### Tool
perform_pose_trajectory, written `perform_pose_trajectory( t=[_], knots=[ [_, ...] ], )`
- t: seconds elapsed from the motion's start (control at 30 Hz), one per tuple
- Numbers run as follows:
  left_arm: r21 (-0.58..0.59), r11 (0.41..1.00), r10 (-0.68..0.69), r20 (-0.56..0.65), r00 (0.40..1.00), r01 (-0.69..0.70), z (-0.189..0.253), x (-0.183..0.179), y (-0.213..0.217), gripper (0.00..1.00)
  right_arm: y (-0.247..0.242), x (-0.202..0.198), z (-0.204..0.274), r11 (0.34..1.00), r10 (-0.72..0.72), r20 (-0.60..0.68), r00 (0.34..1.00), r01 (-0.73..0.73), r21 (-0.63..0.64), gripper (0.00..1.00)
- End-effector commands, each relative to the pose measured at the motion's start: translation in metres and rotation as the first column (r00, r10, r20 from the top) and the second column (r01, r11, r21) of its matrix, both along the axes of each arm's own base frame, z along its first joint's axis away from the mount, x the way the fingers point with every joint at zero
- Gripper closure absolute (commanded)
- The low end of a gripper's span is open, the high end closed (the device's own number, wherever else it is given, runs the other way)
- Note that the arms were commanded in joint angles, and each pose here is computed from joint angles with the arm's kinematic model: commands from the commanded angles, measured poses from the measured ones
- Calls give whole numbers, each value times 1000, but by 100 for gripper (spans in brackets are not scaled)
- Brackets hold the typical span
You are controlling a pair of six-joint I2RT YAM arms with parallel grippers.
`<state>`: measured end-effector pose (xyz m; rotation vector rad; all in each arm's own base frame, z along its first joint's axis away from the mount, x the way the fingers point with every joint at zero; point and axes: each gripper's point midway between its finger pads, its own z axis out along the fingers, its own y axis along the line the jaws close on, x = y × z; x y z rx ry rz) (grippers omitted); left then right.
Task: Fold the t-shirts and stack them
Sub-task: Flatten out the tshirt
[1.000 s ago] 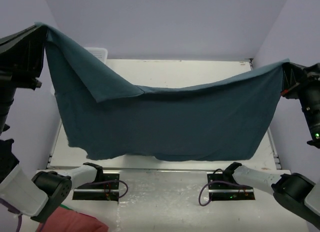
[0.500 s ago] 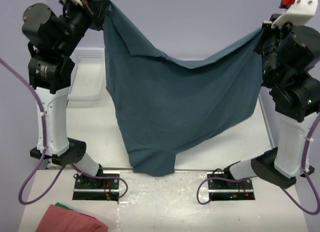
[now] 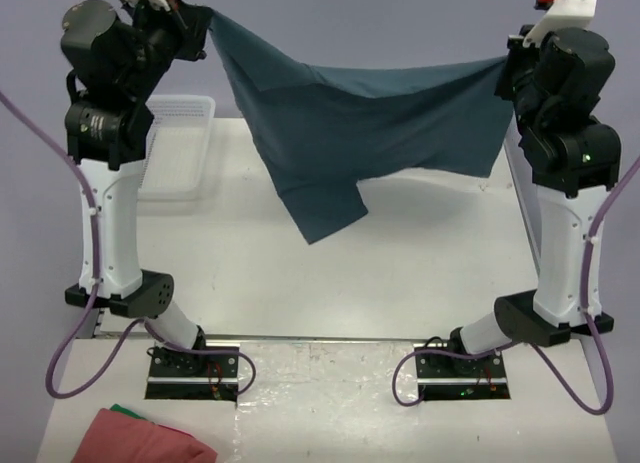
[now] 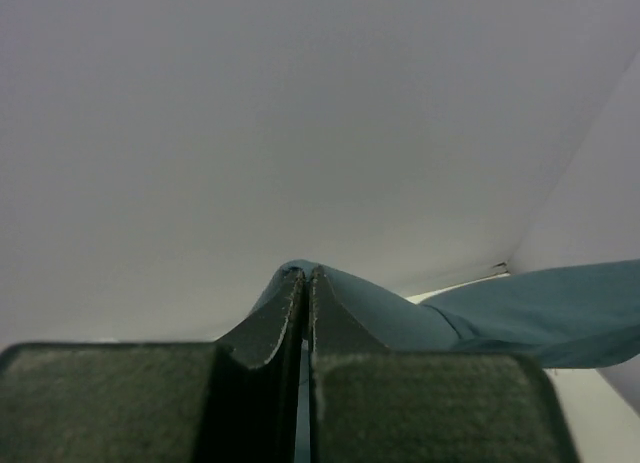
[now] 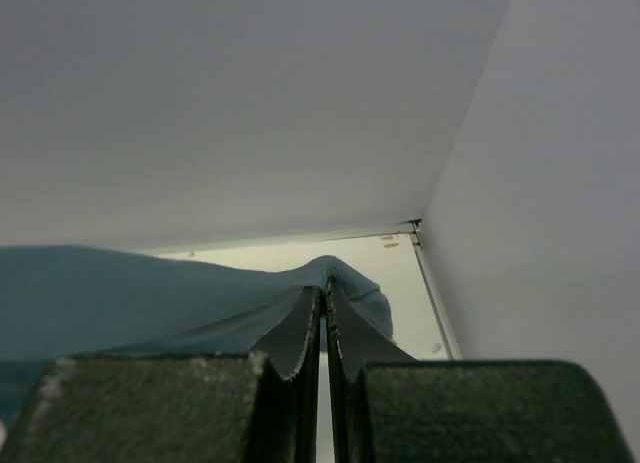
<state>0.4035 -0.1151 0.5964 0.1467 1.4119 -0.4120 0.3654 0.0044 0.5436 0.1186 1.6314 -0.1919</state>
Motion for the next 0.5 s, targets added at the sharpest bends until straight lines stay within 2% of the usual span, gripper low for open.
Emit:
perform_pose_trajectory(
  t=[0.0, 0.03, 0.1, 0.13, 0.3, 0.4, 0.47],
  knots=[
    [-38, 998, -28, 280, 959, 40, 90, -111, 16, 100, 2, -84, 65, 997, 57, 222, 973, -66, 35, 100],
    [-49, 998, -32, 314, 949, 50, 100, -136, 20, 100, -5, -108, 75, 998, 32, 260, 965, -47, 50, 100],
    [-52, 996, -57, 337, 940, 78, 107, -160, 20, 100, 0, -133, 83, 993, 79, 289, 954, -102, 64, 100],
    [-65, 992, -73, 366, 928, 104, 115, -183, 21, 100, -5, -152, 89, 990, 82, 318, 945, -113, 79, 100],
    [-69, 974, -157, 471, 868, 214, 138, -256, 19, 100, -18, -200, 89, 976, 117, 366, 923, -176, 132, 100],
    [-57, 969, -179, 511, 841, 241, 146, -279, 18, 100, -18, -213, 93, 963, 140, 398, 907, -218, 158, 100],
    [-58, 965, -191, 516, 835, 256, 148, -282, 17, 100, -20, -218, 101, 962, 144, 421, 895, -227, 153, 100]
  ],
)
